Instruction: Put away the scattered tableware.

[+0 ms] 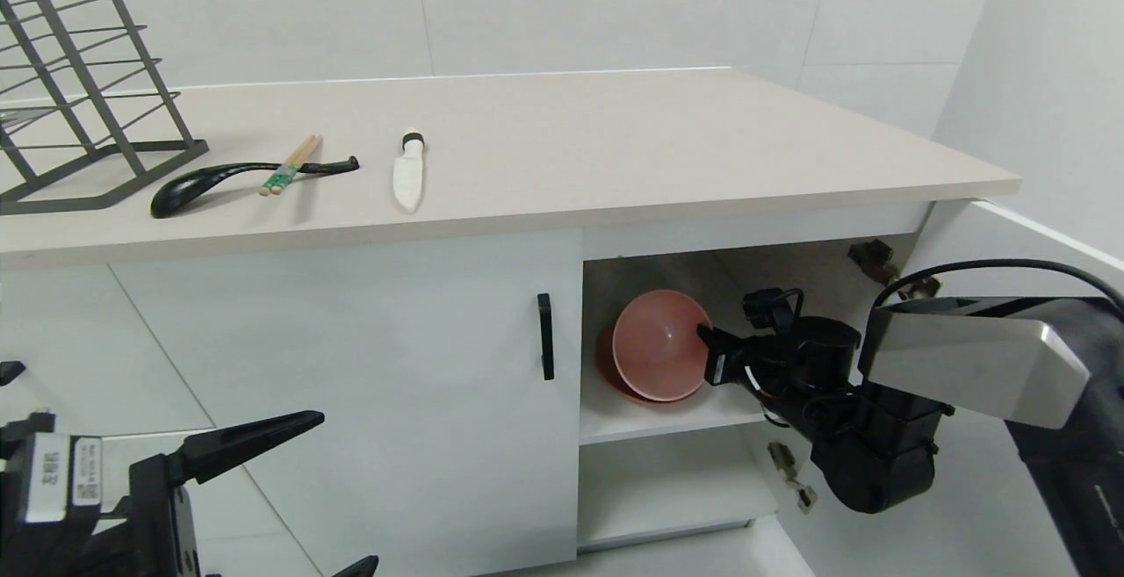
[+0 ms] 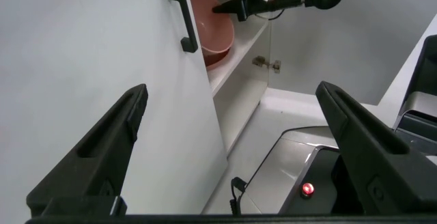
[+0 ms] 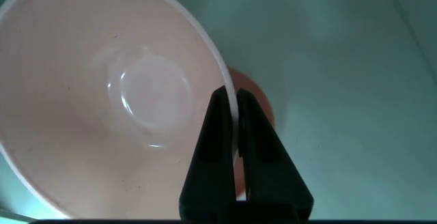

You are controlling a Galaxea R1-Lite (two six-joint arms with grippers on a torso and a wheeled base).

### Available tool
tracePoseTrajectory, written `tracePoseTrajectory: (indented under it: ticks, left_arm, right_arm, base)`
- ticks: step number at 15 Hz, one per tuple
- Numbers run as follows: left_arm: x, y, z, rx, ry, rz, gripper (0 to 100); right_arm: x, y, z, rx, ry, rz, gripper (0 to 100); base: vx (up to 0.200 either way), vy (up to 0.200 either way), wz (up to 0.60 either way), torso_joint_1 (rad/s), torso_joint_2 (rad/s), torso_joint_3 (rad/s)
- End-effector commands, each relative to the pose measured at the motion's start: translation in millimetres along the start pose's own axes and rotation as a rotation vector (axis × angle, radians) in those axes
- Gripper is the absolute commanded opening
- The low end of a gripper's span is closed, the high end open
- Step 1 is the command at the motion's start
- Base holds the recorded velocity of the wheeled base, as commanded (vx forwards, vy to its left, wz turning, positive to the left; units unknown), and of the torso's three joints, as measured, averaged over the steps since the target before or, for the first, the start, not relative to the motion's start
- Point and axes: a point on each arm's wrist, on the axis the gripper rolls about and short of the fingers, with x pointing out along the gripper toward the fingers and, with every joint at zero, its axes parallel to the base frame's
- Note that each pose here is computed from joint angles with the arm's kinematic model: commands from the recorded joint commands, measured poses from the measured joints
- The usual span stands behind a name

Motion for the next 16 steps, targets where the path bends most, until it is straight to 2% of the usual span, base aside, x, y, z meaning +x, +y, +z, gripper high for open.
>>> tracePoseTrajectory:
  ticks: [1,10,11,16]
  left_arm:
    - [1,0.3,-0.6,-0.002,0.005,-0.001,100]
    - [1,0.3,-0.8,-0.003,0.007,-0.001,100]
    - [1,0.3,-0.8,-0.003,0.007,-0.001,100]
    - [1,0.4,0.1,0.003,0.001,0.000,100]
  right_arm:
    - [2,-1,-7,0.001,0.014,-0.003,0]
    - [4,-6,-14,-0.042,0.026,-0.019,0]
    - [4,-7,-14,-0.043,0.026,-0.022,100]
    - [4,-7,-20,-0.042,0.040,-0.020,100]
  base:
    - [0.000,0.000,0.00,0.000,0.00,0.000]
    - [0.000,0.000,0.00,0.000,0.00,0.000]
    - [0.000,0.000,0.00,0.000,0.00,0.000]
    - [0.000,0.000,0.00,0.000,0.00,0.000]
